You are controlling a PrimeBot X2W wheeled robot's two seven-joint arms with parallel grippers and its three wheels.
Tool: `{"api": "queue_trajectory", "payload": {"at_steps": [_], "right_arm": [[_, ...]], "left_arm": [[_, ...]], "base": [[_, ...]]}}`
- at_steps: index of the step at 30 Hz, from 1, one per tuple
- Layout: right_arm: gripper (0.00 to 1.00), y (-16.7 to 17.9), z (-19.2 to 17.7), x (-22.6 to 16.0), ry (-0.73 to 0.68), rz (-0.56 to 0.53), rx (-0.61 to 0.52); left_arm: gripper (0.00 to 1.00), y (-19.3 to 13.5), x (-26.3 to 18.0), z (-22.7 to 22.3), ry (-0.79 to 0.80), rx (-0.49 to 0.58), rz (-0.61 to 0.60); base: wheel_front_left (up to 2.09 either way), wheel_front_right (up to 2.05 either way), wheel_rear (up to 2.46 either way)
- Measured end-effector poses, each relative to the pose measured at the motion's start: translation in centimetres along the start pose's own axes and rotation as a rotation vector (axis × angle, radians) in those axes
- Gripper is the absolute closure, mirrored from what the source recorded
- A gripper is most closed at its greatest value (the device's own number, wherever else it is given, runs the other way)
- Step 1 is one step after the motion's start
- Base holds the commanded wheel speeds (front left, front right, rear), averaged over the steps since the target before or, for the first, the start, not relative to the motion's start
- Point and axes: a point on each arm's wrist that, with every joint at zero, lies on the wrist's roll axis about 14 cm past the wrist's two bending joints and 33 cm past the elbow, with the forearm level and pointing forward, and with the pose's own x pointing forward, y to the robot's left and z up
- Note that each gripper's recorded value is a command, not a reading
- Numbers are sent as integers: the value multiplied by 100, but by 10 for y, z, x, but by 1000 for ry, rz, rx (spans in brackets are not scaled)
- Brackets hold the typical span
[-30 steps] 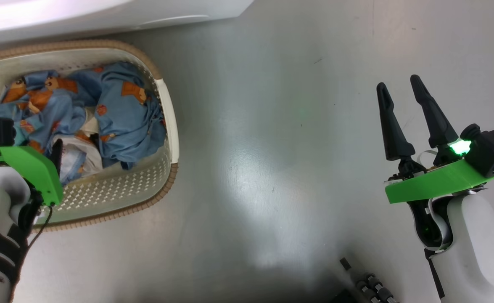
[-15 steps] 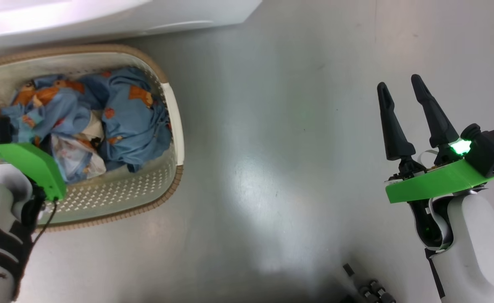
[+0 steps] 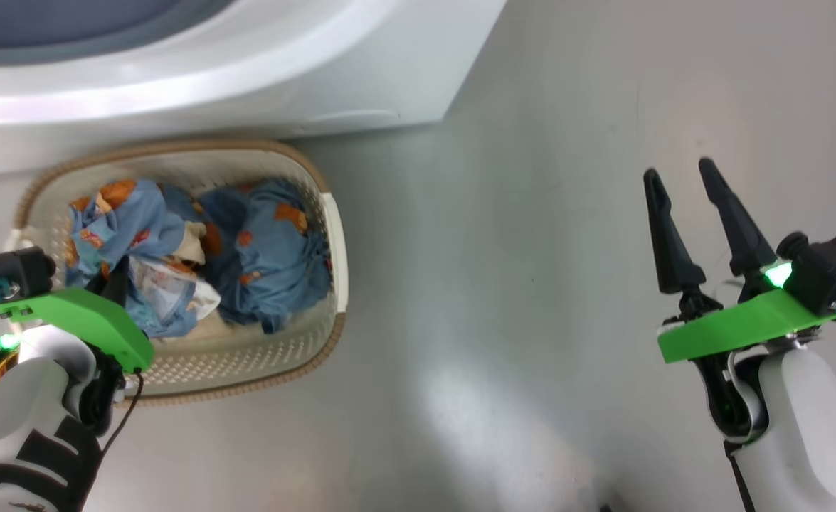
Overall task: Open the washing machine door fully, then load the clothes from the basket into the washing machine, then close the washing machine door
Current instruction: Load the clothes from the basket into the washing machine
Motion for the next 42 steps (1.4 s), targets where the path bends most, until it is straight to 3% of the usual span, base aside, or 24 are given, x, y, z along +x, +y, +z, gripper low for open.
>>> {"api": "queue_trajectory", "payload": {"at_steps": [5,26,32,42], "right_arm": [[0,4,14,-13,-20,2,6],[0,8,71,-81,-126,-6,3],[0,2,78,-104,-145,-25,-1],[0,-6,84,-126,-164,-46,-4]], "left_arm": [[100,-4,-22,36,-115,-7,-16],[100,-25,-152,100,-512,55,-57],[100,-29,-194,102,-612,97,-57],[100,-30,-243,95,-725,68,-38]], "base": [[0,0,0],[0,0,0],[0,0,0],[0,0,0]]}}
